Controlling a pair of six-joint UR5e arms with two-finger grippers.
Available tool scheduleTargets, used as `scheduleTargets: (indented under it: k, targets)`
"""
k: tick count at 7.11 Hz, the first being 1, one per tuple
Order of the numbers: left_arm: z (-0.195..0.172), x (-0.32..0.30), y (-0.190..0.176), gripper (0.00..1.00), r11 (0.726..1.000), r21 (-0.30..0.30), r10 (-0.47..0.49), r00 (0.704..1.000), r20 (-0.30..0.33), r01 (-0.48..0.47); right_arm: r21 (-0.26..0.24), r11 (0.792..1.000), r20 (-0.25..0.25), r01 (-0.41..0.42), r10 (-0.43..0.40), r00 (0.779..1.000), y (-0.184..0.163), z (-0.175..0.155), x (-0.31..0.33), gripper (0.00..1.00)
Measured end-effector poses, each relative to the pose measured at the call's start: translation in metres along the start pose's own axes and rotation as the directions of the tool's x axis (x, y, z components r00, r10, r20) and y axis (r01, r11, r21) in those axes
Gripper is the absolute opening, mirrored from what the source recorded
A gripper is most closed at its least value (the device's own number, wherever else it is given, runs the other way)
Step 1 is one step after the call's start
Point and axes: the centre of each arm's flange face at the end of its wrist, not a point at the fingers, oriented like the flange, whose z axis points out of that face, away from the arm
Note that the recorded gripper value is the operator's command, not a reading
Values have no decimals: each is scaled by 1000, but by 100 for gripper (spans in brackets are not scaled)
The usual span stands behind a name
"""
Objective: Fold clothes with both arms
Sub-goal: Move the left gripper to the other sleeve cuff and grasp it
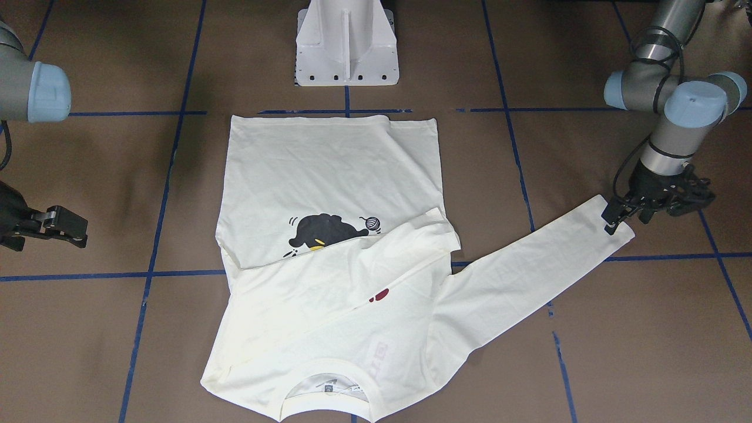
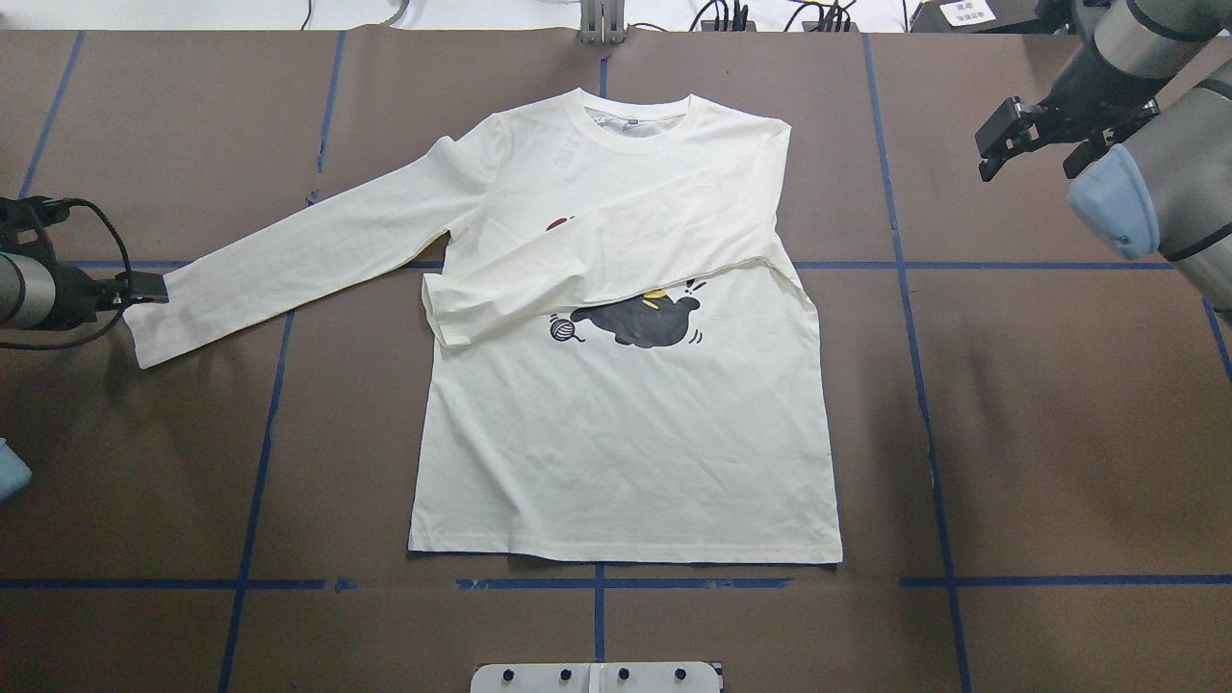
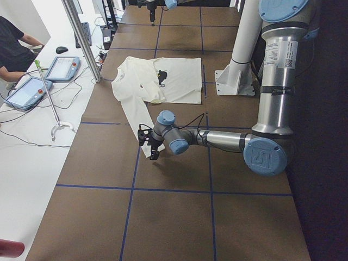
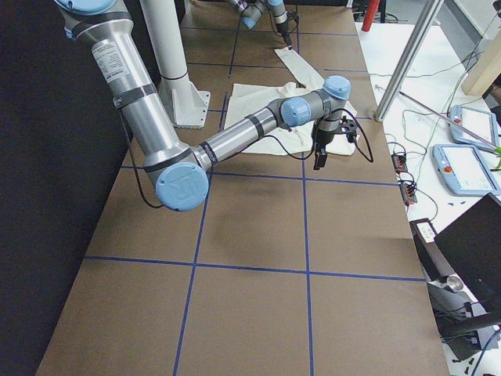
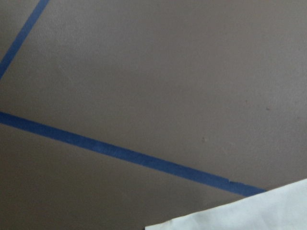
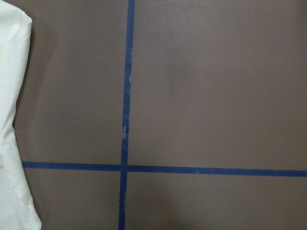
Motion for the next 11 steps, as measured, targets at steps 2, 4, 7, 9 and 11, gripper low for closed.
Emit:
scheduleTargets:
  k: [2,4,7,9,11]
  targets:
    - [-2,-2,3,85,1000,-2,3,1000,0,-3,-1,1000,1,-5,5,1000,0,0,-1,100]
    - [-4,-1,5,81,1000,-3,2,1000,-2,-2,0,1000,0,-6,6,1000,0,0,-2,100]
    - [-4,-1,5,80,1000,-4,2,1000,-2,-2,0,1000,1,-6,6,1000,0,0,-3,100]
    - [-3,-1,6,70,1000,-7,3,1000,0,-3,1,1000,2,-7,7,1000,0,-1,-4,100]
    - [-2,0,8,56,1000,-10,4,1000,0,-4,1,1000,4,-7,7,1000,0,-2,-4,100]
